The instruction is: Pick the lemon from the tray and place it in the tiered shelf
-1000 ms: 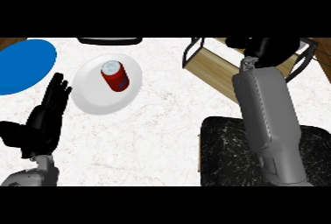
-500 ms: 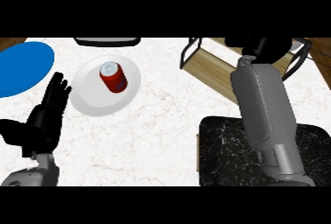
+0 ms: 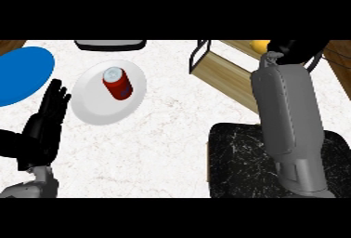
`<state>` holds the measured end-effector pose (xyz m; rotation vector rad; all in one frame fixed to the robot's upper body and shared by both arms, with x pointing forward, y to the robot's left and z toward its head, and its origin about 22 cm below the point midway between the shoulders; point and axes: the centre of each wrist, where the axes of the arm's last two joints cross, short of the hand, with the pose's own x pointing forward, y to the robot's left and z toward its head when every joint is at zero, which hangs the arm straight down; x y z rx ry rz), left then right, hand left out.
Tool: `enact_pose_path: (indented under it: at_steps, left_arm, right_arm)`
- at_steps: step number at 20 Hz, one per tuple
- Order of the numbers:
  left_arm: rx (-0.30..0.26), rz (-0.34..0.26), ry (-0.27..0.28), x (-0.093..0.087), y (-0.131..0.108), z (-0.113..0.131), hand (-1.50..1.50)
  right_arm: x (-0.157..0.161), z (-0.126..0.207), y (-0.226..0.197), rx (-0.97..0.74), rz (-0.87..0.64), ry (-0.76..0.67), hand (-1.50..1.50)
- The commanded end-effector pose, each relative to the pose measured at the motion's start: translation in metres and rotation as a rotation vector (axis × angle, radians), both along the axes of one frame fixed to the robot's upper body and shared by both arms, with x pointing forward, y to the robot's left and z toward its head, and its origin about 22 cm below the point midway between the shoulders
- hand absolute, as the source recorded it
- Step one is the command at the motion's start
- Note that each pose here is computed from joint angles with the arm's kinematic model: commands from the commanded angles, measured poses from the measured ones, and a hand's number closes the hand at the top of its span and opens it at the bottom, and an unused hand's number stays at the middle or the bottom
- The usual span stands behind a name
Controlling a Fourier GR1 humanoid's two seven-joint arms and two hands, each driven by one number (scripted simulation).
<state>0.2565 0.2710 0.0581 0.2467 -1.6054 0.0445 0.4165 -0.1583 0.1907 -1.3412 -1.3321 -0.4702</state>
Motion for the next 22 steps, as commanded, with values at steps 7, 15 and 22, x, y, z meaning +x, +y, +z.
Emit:
enact_pose_path:
  at_steps: [7,15,22]
  left_arm:
    - [0.01,0.032,0.016,-0.005,0.01,0.001,0.0]
    - [-0.002,0.026,0.027,-0.01,-0.003,-0.003,0.0]
    - [0.004,0.01,0.005,0.011,-0.007,0.011,0.0]
  right_arm:
    - [-0.08,0.007,-0.034,0.144,-0.175,-0.073,-1.5]
    - [-0.181,0.024,-0.043,0.162,-0.138,-0.095,-1.5]
    - [-0.249,0.022,-0.044,0.151,-0.135,-0.114,-1.5]
